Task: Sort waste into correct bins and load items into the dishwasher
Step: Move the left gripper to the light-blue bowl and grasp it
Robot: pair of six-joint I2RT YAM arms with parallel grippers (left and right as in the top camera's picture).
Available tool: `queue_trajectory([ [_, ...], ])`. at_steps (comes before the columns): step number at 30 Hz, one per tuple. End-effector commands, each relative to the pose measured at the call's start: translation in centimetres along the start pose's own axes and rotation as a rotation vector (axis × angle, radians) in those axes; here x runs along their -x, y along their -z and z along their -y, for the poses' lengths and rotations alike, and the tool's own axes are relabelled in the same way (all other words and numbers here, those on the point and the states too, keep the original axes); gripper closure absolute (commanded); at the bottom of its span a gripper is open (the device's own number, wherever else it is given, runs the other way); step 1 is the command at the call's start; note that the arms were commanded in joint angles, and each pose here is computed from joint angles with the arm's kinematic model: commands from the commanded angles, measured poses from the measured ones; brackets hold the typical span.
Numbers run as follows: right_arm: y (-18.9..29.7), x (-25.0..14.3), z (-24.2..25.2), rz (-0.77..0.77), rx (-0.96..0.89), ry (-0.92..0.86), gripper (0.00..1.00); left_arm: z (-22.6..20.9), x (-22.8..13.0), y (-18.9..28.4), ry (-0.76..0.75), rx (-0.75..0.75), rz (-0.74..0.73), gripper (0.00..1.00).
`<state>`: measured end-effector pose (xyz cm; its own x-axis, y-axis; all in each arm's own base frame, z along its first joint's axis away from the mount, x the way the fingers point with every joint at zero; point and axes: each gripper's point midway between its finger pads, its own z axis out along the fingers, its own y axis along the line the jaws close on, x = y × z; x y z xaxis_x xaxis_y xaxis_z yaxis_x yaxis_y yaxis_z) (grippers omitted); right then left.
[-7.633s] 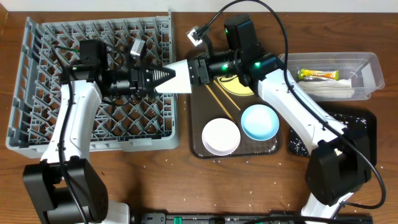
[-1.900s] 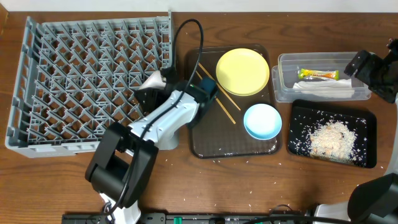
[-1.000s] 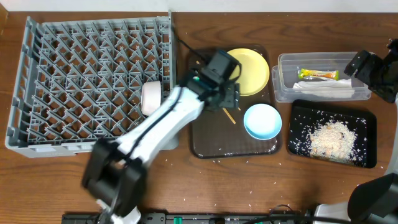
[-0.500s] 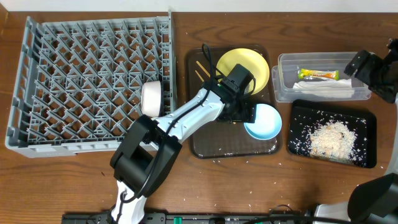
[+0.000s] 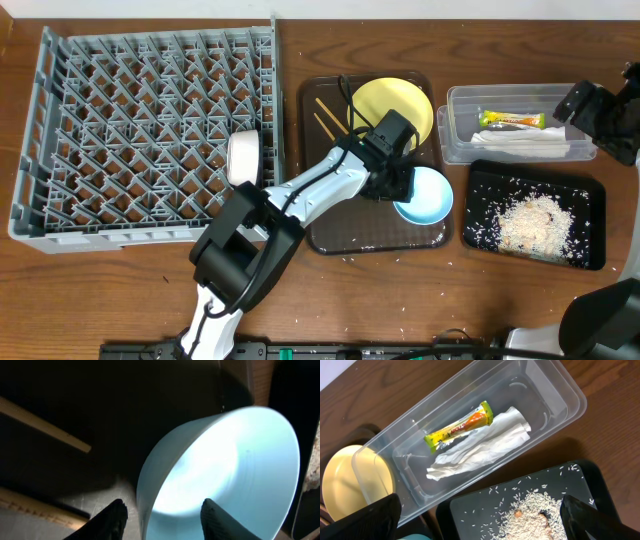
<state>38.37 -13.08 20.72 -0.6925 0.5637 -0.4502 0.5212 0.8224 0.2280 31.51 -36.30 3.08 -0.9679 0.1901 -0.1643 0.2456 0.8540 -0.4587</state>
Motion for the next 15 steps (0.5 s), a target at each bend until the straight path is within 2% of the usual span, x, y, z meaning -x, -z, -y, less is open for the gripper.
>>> queue_trajectory([
  [1,-0.2,-0.1,0.1,-0.006,-0.002,-0.011,0.01,-1.6,-0.5,-1.6,0.064,0.032,-0.028,0.56],
  [2,-0.2,-0.1,0.1,-0.006,-0.002,-0.011,0.01,-1.8,-0.4,-1.6,0.073,0.032,-0.029,0.61],
  [3,-0.2,-0.1,0.1,-0.006,-0.002,-0.011,0.01,-1.9,-0.3,-1.5,0.081,0.033,-0.028,0.7],
  [6,-0.2,-0.1,0.1,-0.006,-0.002,-0.011,0.01,-1.9,-0.3,-1.5,0.08,0.033,-0.028,0.81],
  [7,-0.2,-0.1,0.1,-0.006,-0.002,-0.011,0.01,-1.9,-0.3,-1.5,0.081,0.033,-0.028,0.89],
  [8,-0.2,-0.1,0.1,-0.006,-0.002,-0.011,0.01,-2.0,-0.3,-1.5,0.081,0.034,-0.028,0.92],
  [15,-0.2,-0.1,0.1,-0.006,-0.002,-0.011,0.01,-2.4,0.4,0.5,0.1,0.034,-0.011,0.92],
])
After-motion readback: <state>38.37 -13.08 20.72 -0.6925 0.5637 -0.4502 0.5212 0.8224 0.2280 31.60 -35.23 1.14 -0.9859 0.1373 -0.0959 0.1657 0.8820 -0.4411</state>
